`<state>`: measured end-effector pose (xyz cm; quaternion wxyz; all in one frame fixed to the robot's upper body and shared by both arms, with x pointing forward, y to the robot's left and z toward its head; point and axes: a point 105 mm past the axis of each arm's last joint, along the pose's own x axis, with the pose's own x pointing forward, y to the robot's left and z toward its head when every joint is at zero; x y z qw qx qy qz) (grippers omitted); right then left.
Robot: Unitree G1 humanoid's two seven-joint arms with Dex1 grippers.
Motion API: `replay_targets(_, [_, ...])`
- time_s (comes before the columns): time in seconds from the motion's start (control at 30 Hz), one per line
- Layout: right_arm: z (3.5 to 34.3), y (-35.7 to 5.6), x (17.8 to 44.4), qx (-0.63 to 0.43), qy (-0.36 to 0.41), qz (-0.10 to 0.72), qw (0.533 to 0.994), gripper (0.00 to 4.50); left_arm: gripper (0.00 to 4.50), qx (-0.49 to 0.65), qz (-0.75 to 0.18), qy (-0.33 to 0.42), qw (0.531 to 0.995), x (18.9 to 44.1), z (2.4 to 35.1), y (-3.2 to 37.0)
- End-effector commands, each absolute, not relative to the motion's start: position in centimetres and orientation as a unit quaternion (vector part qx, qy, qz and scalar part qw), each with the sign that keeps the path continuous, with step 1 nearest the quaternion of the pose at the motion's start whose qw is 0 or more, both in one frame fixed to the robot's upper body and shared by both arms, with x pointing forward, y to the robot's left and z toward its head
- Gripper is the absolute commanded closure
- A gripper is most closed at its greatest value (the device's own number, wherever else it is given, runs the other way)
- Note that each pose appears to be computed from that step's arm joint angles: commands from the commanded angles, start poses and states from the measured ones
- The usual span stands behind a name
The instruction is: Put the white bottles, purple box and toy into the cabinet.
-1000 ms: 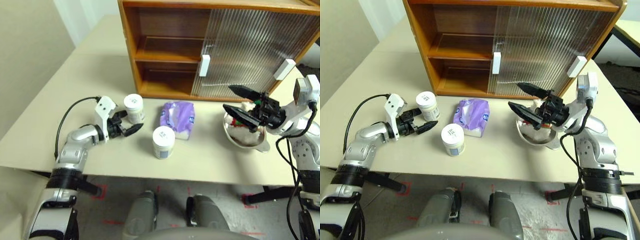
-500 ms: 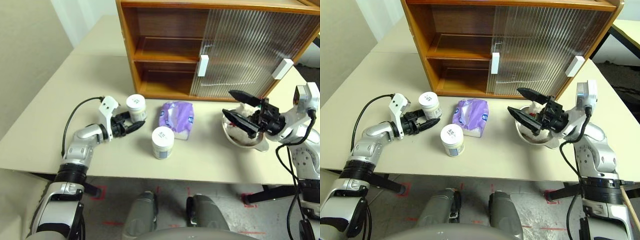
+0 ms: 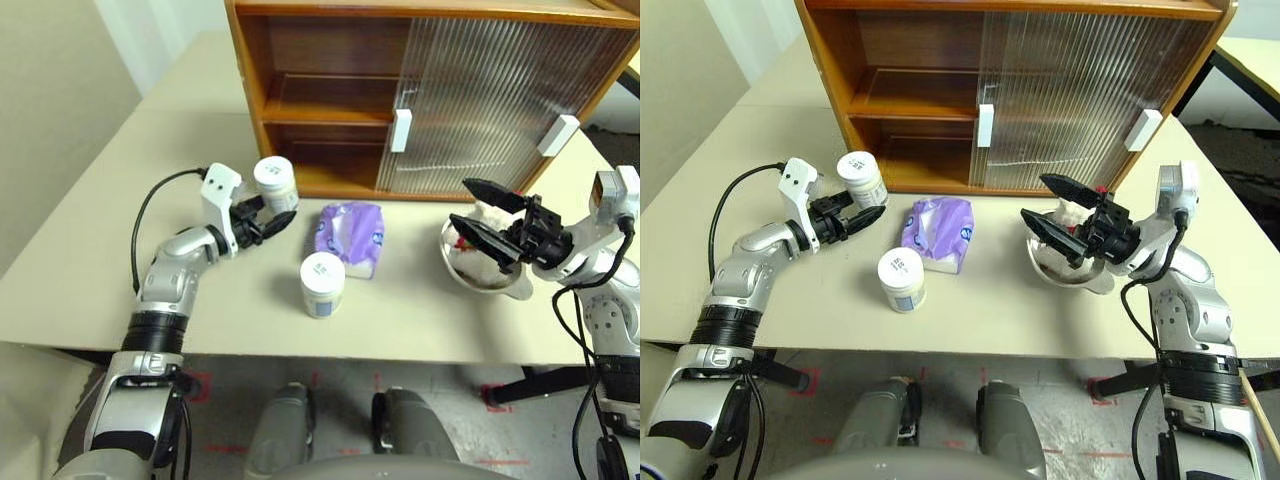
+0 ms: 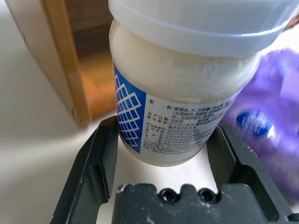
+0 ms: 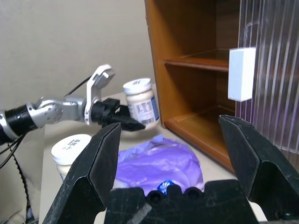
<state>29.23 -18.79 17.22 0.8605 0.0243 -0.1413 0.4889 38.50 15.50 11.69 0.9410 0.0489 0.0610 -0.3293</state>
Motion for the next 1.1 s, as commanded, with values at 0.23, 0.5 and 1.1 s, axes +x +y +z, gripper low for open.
replay_targets(0.23, [16.0,-18.3,29.4,-0.002,-0.123,0.503,0.855,0.0,1.41,0.046,-0.287,0.046,0.956,42.6,13.0,12.5])
replay_targets(0.5, [16.4,-18.4,29.5,0.0,-0.132,0.5,0.856,0.0,1.41,0.072,-0.274,0.059,0.957,44.5,12.5,11.3])
replay_targets(1.1, [16.5,-17.5,29.2,0.013,-0.137,0.508,0.85,0.0,1.41,0.083,-0.249,0.069,0.963,46.3,12.7,7.6])
